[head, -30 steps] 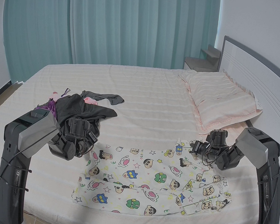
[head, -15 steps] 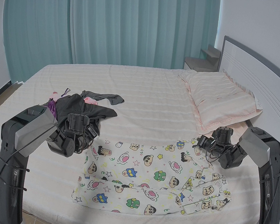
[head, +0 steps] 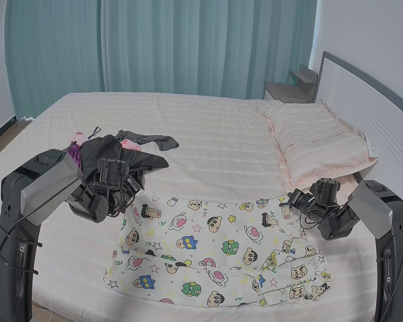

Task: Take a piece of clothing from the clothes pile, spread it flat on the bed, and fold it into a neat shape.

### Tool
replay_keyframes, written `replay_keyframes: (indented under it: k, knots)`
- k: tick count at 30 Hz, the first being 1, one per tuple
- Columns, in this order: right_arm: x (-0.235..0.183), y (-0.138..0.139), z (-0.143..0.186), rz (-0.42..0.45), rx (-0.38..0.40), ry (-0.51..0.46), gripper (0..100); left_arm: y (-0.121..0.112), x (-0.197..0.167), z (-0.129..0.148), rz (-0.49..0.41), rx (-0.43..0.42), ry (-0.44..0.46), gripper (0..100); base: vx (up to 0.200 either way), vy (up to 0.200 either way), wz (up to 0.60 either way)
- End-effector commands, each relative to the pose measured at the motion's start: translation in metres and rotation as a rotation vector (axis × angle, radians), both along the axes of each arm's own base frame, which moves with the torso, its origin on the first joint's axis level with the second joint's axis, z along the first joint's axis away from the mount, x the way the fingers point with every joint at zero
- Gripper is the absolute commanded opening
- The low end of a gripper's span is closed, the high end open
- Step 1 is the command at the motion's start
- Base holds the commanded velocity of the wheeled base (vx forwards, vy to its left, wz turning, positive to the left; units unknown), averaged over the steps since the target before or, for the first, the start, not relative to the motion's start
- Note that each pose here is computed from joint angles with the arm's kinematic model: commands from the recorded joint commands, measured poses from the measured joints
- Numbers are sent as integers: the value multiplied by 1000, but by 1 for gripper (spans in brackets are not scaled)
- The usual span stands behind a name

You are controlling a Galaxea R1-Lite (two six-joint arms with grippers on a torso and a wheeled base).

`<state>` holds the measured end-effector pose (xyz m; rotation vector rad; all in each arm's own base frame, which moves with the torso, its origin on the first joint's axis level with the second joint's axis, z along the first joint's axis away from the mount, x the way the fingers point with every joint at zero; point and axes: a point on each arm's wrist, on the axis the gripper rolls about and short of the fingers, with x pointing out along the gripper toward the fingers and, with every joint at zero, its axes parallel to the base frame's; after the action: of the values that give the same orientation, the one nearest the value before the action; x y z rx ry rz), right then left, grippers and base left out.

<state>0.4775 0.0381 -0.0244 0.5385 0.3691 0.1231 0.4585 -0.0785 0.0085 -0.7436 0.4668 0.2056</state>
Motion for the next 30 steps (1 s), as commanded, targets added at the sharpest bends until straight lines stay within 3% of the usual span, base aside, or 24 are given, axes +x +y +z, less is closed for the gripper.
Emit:
replay_keyframes:
  k: [1,11,24,30]
  knots:
    - [-2,0,5,5,3,-7,0,0,1,1,0,0,-1,0,0,0,0]
    - [-28,-6,24,57,25,-6,0,-1,-14,-1,-9,9,43,0,0,0,0]
    - [-74,-20,23,115,37,15,0,-10,-54,-6,-57,27,143,0,0,0,0]
    - [-107,-30,9,175,-23,52,0,-9,-82,-14,-71,43,210,0,0,0,0]
